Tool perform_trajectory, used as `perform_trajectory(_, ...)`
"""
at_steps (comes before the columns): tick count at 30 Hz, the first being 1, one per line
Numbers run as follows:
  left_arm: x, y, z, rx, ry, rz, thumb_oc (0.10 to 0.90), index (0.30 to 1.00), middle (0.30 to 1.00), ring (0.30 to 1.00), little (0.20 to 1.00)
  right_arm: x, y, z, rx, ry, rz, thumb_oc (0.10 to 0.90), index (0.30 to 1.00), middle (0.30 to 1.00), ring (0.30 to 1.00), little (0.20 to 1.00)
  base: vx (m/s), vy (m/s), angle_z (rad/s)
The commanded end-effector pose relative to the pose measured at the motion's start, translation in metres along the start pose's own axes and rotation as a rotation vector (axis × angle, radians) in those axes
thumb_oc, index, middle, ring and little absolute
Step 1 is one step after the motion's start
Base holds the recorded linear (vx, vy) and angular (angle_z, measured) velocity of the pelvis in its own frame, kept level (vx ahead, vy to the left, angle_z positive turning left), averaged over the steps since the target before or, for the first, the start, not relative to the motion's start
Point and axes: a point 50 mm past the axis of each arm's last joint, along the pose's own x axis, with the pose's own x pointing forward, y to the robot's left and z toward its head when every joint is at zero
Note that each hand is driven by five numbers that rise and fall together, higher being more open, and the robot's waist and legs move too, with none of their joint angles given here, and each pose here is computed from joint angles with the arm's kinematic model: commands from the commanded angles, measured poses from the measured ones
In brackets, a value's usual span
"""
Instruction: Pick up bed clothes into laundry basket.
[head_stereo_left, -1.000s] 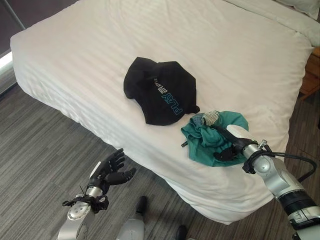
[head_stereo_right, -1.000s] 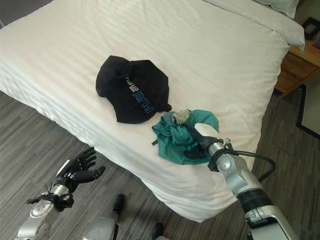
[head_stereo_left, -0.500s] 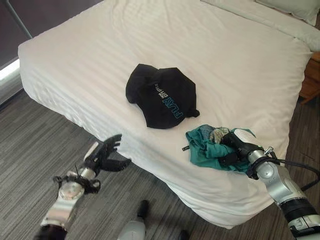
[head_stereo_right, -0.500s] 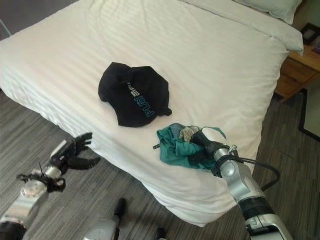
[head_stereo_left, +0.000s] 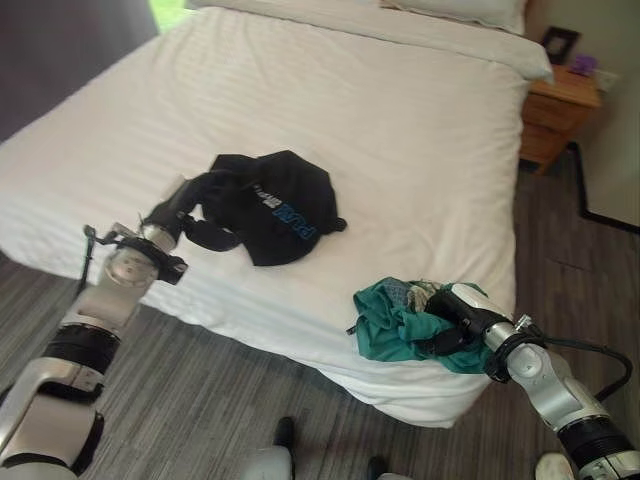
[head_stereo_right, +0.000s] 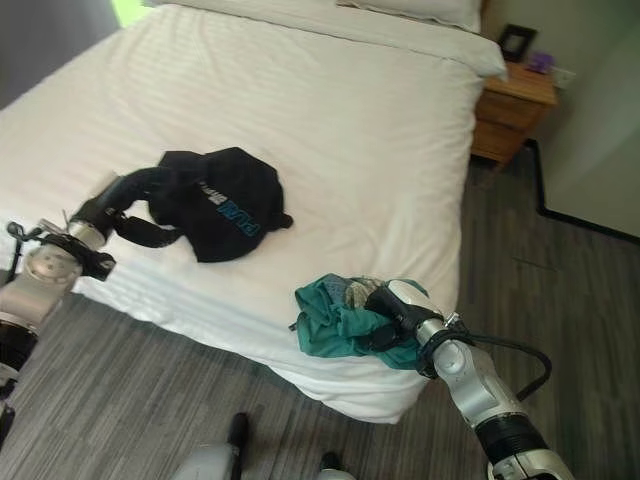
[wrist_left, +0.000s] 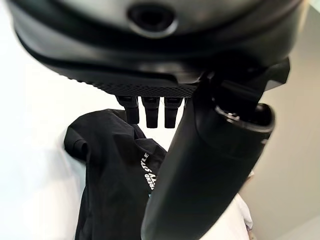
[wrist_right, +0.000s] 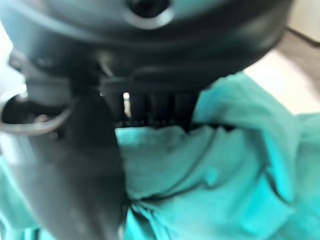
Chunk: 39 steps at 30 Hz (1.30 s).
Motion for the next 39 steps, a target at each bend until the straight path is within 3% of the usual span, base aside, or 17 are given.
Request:
perform_trajectory(1,0.009,0.07,0.066,0.139,-0.191,0.25,0.8,0.9,0.9,0.9,0.9,-0.019,0.031,-0.037,-0.025,0.161,0.117,0.4,0.3,0.3,0.3,0.3,0.1,0.223,-0.35)
perform_trajectory(10,0.009,0.115,0.074,0.407,-0.072,0.394,0.8,0.9,0.9,0.9,0.9,-0.007,0.074,-0.005,0.04,0.04,0.255,0.4,0.3,0.3,0.3,0.3,-0.01,0.144,-0.52)
perform_trajectory(14,0.014,0.108,0.069,0.428,-0.035,0.375,0.8,0.9,0.9,0.9,0.9,-0.009,0.077,-0.004,0.028,0.036,0.258,0.4,0.3,0.3,0.3,0.3,-0.03,0.022,-0.1)
perform_trajectory(21,0.028,0.073,0.048,0.538,0.065,0.259,0.8,0.9,0.9,0.9,0.9,-0.002,0.064,0.011,0.026,-0.027,0.196,0.4,0.3,0.3,0.3,0.3,-0.05,-0.046,0.01)
perform_trajectory(26,0.036,0.005,0.011,0.533,0.156,0.071,0.8,0.9,0.9,0.9,0.9,-0.001,0.052,0.009,0.091,-0.026,0.112,0.4,0.3,0.3,0.3,0.3,-0.04,-0.015,-0.07)
perform_trajectory(29,0.036,-0.002,0.009,0.525,0.156,0.064,0.8,0.9,0.9,0.9,0.9,-0.002,0.052,0.008,0.096,-0.023,0.106,0.4,0.3,0.3,0.3,0.3,0.0,-0.004,-0.01)
perform_trajectory(30,0.04,-0.022,0.012,0.512,0.137,0.028,0.8,0.9,0.9,0.9,0.9,-0.002,0.05,0.01,0.091,-0.033,0.097,0.4,0.3,0.3,0.3,0.3,0.0,0.0,0.0)
perform_trajectory(34,0.048,-0.034,0.039,0.483,0.039,0.038,0.8,0.9,0.9,0.9,0.9,-0.001,0.044,0.012,0.076,-0.042,0.075,0.4,0.3,0.3,0.3,0.3,-0.01,-0.004,0.02)
perform_trajectory(35,0.048,-0.034,0.039,0.483,0.039,0.038,0.722,0.782,0.782,0.782,0.782,0.0,0.044,0.012,0.076,-0.042,0.074,0.4,0.3,0.3,0.3,0.3,0.0,0.0,0.0)
perform_trajectory(36,0.049,-0.037,0.046,0.47,0.01,0.033,0.4,0.3,0.3,0.3,0.3,0.0,0.041,0.011,0.074,-0.042,0.067,0.4,0.3,0.3,0.3,0.3,0.0,0.0,0.0)
perform_trajectory(39,0.048,-0.044,0.088,0.341,-0.191,0.036,0.4,0.3,0.3,0.3,0.3,0.001,0.036,0.013,0.07,-0.05,0.054,0.4,0.3,0.3,0.3,0.3,-0.02,0.002,0.02)
